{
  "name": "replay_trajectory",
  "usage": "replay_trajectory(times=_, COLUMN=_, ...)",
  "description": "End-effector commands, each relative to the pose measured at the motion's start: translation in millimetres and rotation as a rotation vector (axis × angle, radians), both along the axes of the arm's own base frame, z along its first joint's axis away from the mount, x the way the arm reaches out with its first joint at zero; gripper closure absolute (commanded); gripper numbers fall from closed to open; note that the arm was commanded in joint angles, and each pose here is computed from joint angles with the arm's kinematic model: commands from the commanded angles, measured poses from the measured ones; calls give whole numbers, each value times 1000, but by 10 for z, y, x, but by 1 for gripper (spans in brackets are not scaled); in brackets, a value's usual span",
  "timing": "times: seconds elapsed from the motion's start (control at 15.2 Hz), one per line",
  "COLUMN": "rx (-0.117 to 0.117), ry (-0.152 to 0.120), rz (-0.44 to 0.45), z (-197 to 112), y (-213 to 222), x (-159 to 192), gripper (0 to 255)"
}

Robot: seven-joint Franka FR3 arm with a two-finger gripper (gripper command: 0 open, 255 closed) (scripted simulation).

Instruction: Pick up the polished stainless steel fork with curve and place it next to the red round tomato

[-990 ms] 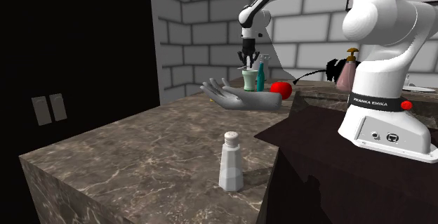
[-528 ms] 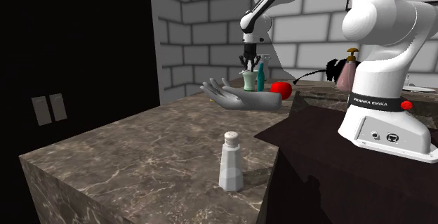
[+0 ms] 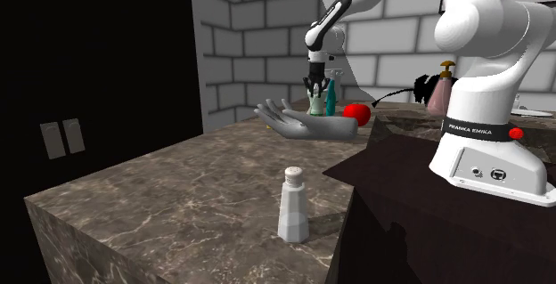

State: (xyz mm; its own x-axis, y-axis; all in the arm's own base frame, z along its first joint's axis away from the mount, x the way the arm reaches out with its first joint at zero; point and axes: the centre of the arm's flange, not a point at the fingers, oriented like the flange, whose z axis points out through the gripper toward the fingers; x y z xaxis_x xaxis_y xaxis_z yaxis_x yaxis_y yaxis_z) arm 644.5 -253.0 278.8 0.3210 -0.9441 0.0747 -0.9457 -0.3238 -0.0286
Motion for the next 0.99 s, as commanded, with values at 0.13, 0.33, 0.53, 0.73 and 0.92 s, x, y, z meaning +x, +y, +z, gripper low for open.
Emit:
replay_trajectory(times=0.13, rx=6, ry=12, rz=0, z=-287, y=-2, x=-8, gripper=255)
replay_trajectory(times=0.33, rx=6, ry=12, rz=0, z=-445, y=-2, x=-8, gripper=255)
replay_trajectory(times=0.53, rx=6, ry=12, rz=0, z=-604, y=-2, x=-8, gripper=255)
replay_trajectory(times=0.73, rx=6, ry=12, rz=0, z=-762, y=-2, x=-8, gripper=255)
replay_trajectory(times=0.92, rx=-31, ry=-14, rz=3, z=-502, y=100, x=-8, gripper=0)
